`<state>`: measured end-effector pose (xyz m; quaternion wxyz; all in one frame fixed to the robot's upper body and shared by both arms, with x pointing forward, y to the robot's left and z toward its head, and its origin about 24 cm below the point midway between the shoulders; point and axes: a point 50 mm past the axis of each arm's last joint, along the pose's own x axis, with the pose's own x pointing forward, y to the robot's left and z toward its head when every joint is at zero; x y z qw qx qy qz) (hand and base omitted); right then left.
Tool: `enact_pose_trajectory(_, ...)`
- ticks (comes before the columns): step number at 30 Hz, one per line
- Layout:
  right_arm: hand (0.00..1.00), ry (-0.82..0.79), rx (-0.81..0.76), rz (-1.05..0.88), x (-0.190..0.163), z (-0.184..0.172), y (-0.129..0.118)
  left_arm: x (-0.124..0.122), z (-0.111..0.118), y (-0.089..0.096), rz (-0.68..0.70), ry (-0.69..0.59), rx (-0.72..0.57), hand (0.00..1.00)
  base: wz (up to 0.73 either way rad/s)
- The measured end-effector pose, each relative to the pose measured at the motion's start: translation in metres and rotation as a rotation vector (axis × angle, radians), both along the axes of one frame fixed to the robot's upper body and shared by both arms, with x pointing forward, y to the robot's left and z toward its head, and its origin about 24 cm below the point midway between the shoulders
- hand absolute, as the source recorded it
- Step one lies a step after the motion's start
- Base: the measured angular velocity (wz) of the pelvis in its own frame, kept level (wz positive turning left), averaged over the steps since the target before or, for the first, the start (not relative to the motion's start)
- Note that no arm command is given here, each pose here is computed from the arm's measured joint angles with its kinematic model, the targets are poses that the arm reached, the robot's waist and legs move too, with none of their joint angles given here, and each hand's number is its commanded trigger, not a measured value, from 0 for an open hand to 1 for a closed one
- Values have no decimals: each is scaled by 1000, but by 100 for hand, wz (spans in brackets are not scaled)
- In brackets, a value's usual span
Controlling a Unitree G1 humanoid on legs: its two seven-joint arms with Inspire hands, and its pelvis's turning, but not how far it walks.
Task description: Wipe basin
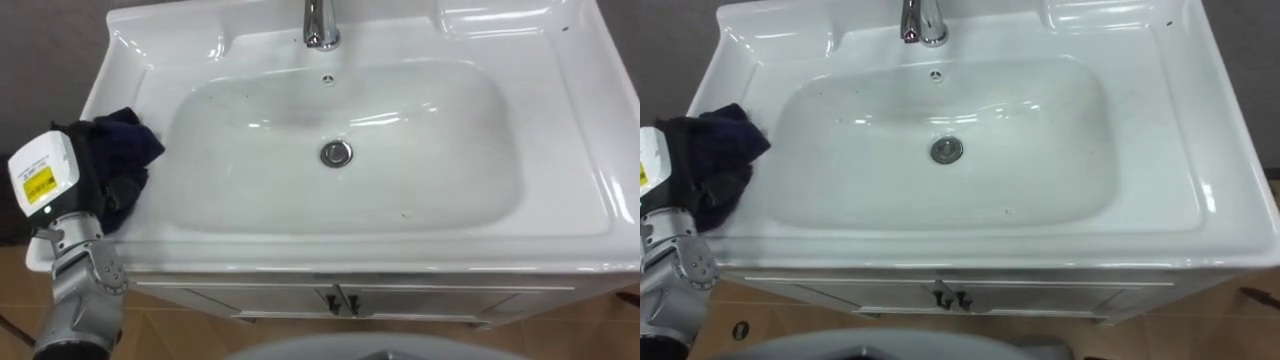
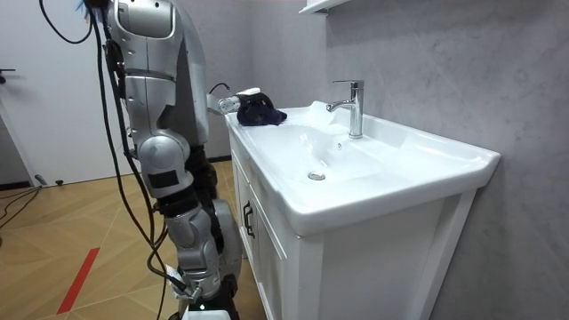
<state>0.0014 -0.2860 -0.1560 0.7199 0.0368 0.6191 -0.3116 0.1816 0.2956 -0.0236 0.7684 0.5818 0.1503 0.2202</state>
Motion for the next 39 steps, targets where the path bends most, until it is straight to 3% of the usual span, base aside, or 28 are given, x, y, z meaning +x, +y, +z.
enact_pose_trajectory(7, 0, -1, 5, -4, 0, 0, 1, 0, 1, -2, 4, -33, 4, 0, -1)
enact_pose_trajectory(20, 0, -27, 6, -28, 1, 0, 1, 16, 41, -12, -45, -274, 42, 0, 1)
enact_pose_trajectory(28, 0, -34, 4, -39, 3, 0, 2, 18, 46, -12, -50, -317, 42, 0, 5)
enact_pose_trajectory(31, 0, -42, 8, -55, 4, -1, 3, 18, 46, -12, -35, -343, -13, 0, 0)
enact_pose_trajectory(36, 0, -61, 15, -66, 10, -2, 7, 23, 67, -12, -4, -504, -161, 0, 0)
enact_pose_trajectory(39, 0, -77, 10, -54, 13, -2, 8, 21, 76, -2, 44, -594, -209, 0, -3)
